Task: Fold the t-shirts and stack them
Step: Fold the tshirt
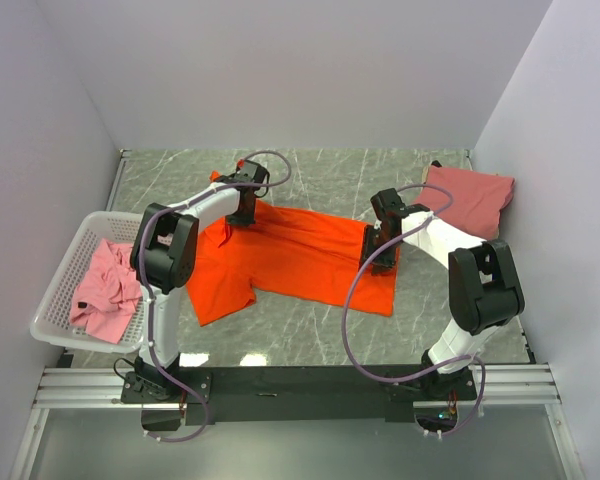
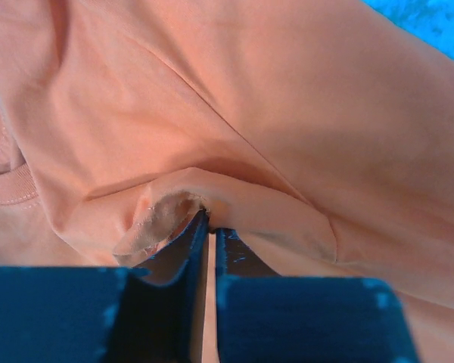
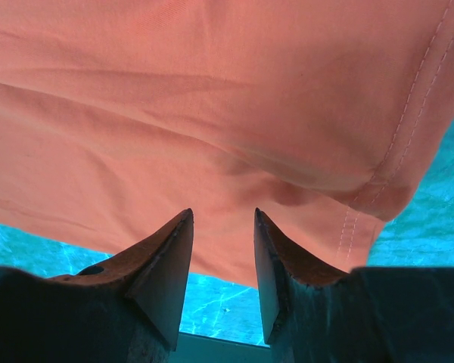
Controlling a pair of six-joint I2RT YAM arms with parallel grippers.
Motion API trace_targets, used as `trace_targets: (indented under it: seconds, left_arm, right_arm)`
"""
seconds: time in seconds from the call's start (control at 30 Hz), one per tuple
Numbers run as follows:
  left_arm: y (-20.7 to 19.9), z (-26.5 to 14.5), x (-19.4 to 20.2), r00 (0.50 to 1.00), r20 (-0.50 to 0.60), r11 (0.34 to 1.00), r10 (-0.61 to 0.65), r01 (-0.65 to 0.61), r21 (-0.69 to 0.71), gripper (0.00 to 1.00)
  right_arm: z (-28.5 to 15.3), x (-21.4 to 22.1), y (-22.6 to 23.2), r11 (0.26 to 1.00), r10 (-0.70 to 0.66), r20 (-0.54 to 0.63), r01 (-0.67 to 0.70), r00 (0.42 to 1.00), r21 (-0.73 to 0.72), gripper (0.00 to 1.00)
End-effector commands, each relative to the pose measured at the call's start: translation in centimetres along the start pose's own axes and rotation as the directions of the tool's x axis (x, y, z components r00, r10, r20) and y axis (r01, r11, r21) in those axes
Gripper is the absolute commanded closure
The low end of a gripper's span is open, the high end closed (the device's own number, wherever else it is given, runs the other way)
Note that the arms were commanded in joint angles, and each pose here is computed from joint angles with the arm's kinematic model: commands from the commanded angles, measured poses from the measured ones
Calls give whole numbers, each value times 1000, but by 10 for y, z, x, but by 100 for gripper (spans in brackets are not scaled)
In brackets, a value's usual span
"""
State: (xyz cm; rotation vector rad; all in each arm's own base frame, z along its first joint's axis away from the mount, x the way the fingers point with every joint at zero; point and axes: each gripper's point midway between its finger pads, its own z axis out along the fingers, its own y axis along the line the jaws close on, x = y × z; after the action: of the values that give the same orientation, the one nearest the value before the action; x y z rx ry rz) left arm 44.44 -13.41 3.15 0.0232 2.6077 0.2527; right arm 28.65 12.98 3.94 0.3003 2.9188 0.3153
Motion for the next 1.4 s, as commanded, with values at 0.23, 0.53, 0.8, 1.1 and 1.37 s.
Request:
trace_targets:
  seconds: [0.23,0.53,0.8,1.1,1.37]
  left_arm:
    - [-14,-39,21,993,-107,985,39,-21,170,100]
    - [-35,-50,64,959,-279,953,50,38,301,99]
    - [-50,-71,63,936,-351,889,4,158,430,99]
    - [-15,-88,24,960,-236,908,-151,229,352,38]
    - [39,-97,15,921,-86,893,-381,390,226,49]
  right_arm:
    - [-8,-2,8,1000,-23,18,24,1000,-18,55]
    - [-5,1,10,999,-35,9,35,999,-20,55]
    - [-5,8,7,999,-39,8,39,999,-15,55]
    - [-4,13,7,999,-43,2,43,999,-18,55]
    - [-3,15,9,999,-47,1,47,999,-23,55]
